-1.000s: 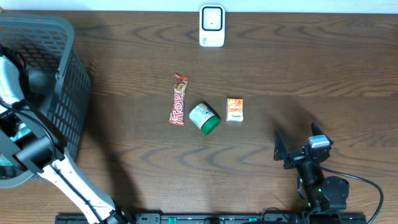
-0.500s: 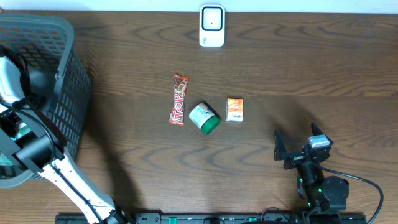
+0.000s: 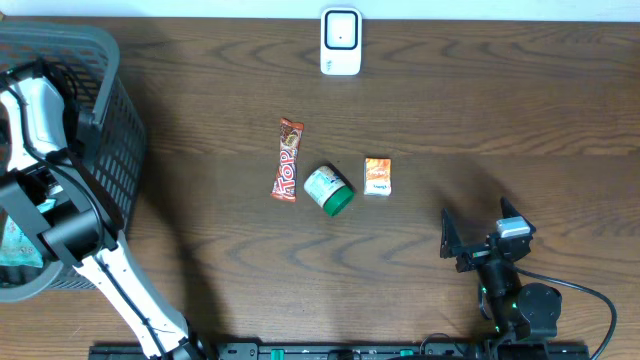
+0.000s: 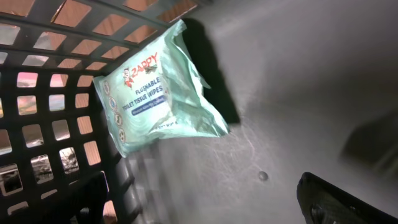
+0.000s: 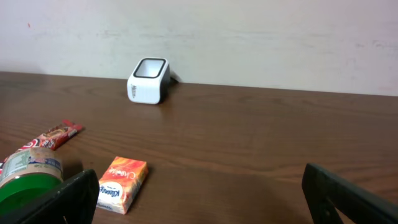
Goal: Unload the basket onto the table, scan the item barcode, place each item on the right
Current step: 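Grasp the green ZAPPY wipes packet with the left gripper and lift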
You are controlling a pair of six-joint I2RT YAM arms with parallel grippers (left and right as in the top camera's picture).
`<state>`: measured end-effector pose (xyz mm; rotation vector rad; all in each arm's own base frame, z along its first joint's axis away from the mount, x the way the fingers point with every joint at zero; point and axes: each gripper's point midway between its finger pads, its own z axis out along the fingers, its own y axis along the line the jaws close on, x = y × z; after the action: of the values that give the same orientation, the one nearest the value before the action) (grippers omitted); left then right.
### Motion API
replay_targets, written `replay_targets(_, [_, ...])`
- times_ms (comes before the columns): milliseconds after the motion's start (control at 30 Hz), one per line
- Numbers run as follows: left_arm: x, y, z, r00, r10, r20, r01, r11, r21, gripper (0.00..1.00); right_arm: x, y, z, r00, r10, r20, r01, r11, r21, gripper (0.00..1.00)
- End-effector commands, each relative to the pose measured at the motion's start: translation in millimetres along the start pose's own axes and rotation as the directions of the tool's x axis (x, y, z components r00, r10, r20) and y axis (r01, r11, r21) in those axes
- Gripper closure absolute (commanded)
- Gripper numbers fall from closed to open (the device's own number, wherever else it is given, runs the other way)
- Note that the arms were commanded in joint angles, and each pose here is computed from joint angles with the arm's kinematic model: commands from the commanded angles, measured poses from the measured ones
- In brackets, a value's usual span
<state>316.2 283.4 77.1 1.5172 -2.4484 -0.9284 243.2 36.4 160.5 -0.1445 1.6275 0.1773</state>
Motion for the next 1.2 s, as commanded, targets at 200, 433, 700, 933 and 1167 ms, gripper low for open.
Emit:
replay_targets(200, [0.3,26.0,39.0,0.996,-0.057,-0.067,0.052,0.996,-0.068,0.02,0.5,0.2,-0.2,1.000,0.013,0.000,-0.013,1.000,0.001,0.01])
replay_targets(433, [29.0,19.3,79.4,0.993,-0.033,-0.116,0.021,0.995,-0.099,0.02,0.5,0.2,-0.2,1.000,0.013,0.000,-0.013,1.000,0.001,0.01])
replay_targets(700, [50.2,23.4,108.0,0.986,-0.037,-0.160,0.018,0.992,-0.123,0.33,0.5,0.2,-0.2,1.000,0.013,0.000,-0.013,1.000,0.001,0.01])
replay_targets(933, [57.3,43.5,116.9,0.973,-0.073,-0.218,0.039,0.987,-0.156,0.72,0.5,0.2,-0.2,1.000,0.013,0.000,-0.013,1.000,0.001,0.01])
replay_targets(1167, [57.1,55.5,107.8,0.970,-0.064,-0.235,0.023,0.985,-0.171,0.93,0.5,0.2,-0.2,1.000,0.013,0.000,-0.013,1.000,0.001,0.01])
